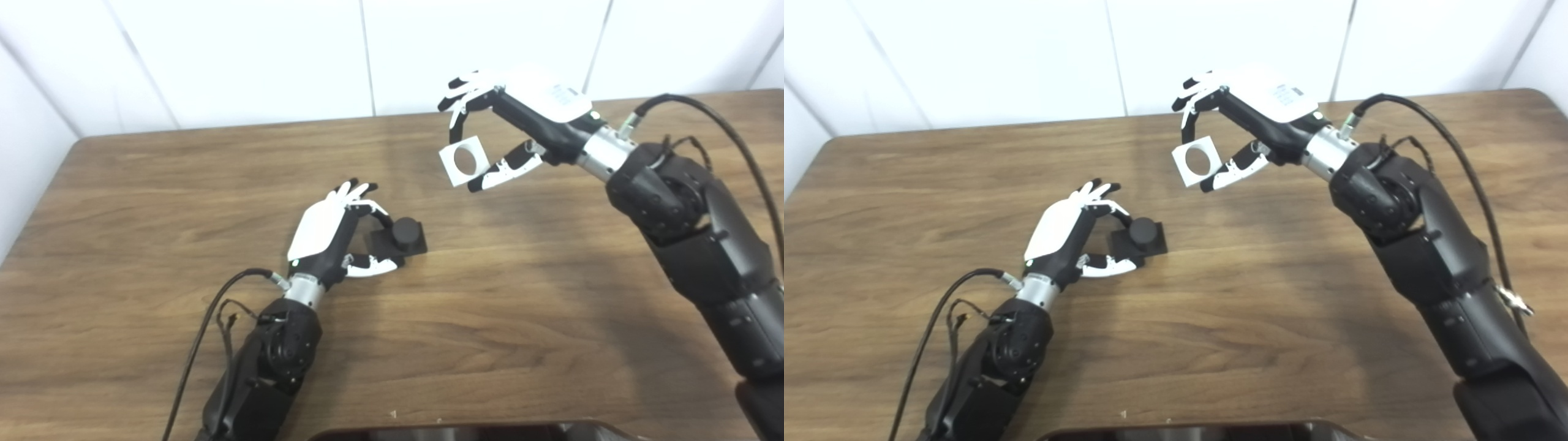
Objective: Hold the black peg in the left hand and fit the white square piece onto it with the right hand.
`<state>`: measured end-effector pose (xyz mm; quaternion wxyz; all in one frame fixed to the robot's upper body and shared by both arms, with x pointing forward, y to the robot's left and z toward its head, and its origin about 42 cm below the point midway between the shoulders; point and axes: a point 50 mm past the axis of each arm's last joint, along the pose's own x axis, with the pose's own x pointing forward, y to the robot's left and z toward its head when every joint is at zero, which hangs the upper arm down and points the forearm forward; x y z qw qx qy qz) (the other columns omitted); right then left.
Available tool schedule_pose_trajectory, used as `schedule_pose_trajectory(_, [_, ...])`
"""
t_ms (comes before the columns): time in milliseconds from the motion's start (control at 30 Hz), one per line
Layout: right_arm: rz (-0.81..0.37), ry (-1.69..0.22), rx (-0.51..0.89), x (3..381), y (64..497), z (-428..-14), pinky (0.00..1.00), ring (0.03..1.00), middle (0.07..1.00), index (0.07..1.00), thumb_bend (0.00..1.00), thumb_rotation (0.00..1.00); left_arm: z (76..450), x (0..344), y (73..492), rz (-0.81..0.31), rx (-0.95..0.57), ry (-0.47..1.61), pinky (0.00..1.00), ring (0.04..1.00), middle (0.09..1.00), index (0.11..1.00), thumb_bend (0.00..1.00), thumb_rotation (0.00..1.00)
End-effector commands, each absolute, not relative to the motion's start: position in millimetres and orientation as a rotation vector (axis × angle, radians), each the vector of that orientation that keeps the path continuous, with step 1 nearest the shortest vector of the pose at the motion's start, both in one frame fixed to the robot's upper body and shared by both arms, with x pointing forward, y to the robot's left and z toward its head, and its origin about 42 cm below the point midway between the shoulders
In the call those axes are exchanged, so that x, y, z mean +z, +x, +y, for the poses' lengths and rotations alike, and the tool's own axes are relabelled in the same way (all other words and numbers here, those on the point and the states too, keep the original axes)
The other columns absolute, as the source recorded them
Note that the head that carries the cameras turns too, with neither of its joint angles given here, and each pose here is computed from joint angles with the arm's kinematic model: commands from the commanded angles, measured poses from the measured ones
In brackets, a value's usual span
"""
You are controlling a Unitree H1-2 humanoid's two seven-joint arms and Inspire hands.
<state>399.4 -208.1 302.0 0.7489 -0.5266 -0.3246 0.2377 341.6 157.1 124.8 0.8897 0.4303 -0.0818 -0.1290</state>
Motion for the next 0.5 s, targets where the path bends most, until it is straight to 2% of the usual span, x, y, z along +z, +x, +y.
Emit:
schedule_pose_trajectory(0, [-0.77, -1.128, 0.524, 319, 396, -197, 0.95, 0.898, 0.782, 0.482, 0.51, 0.16, 161, 107, 341, -0.092, -0.3, 0.962, 1.0, 1.0, 0.924, 0.492, 0.52, 0.08])
schedule_pose_trajectory(100, [-0.768, -1.104, 0.549, 318, 390, -187, 0.99, 0.907, 0.779, 0.482, 0.52, 0.16, 160, 107, 342, -0.096, -0.298, 0.968, 1.0, 0.997, 0.923, 0.491, 0.52, 0.08])
schedule_pose_trajectory(467, [-0.749, -1.077, 0.619, 304, 374, -163, 1.0, 0.904, 0.777, 0.481, 0.52, 0.15, 157, 110, 341, -0.089, -0.298, 0.963, 1.0, 1.0, 0.923, 0.492, 0.52, 0.08])
